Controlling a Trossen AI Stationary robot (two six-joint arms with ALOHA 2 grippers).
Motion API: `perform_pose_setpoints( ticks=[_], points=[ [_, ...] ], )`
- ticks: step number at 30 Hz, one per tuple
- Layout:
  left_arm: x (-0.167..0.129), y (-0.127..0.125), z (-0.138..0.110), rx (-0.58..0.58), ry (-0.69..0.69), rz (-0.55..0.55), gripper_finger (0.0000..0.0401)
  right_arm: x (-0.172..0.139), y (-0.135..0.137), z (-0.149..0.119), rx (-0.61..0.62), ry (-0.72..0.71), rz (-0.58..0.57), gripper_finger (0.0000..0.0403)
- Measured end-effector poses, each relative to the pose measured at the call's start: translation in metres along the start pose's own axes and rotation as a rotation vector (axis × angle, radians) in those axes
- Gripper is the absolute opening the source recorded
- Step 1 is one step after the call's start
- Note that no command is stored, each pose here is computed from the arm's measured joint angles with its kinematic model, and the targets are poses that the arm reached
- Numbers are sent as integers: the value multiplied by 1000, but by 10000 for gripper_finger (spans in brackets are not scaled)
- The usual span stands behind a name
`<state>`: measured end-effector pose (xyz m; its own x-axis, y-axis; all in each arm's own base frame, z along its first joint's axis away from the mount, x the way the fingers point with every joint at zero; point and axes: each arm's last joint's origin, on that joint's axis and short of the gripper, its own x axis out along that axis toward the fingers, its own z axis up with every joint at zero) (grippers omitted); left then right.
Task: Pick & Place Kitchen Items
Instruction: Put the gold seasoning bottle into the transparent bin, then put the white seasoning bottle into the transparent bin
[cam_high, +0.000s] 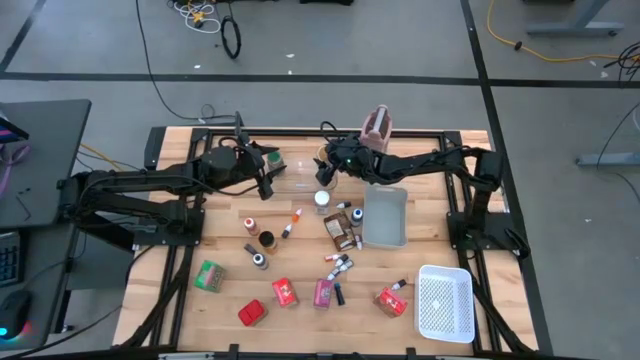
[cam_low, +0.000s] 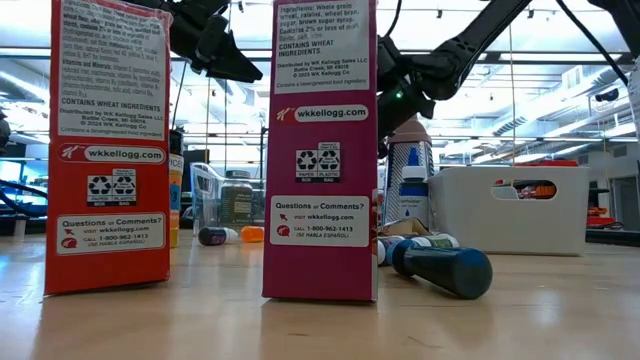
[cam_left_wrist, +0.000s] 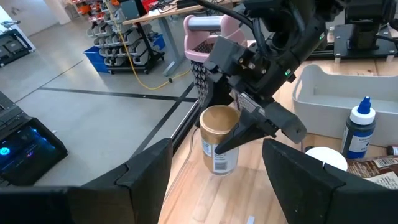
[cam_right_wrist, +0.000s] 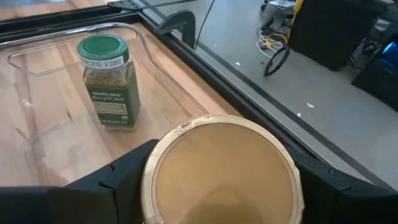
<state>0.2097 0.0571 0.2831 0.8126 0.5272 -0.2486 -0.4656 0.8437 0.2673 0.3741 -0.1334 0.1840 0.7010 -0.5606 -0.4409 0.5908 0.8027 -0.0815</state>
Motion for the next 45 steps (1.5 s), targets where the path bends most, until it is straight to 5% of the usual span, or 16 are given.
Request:
perform_pose_setpoints(
  ticks=[22,38,45],
  points=[
    [0,0,-2,7,19,-3,261,0,1,-7,-7,71,66,306],
    [0,-2,-2,-4,11,-52,261,-5,6,9,-55,-61,86,338],
    [0,-3,-1,-6,1,-104,261,-34,26,30,-88,-141,237,338]
  ],
)
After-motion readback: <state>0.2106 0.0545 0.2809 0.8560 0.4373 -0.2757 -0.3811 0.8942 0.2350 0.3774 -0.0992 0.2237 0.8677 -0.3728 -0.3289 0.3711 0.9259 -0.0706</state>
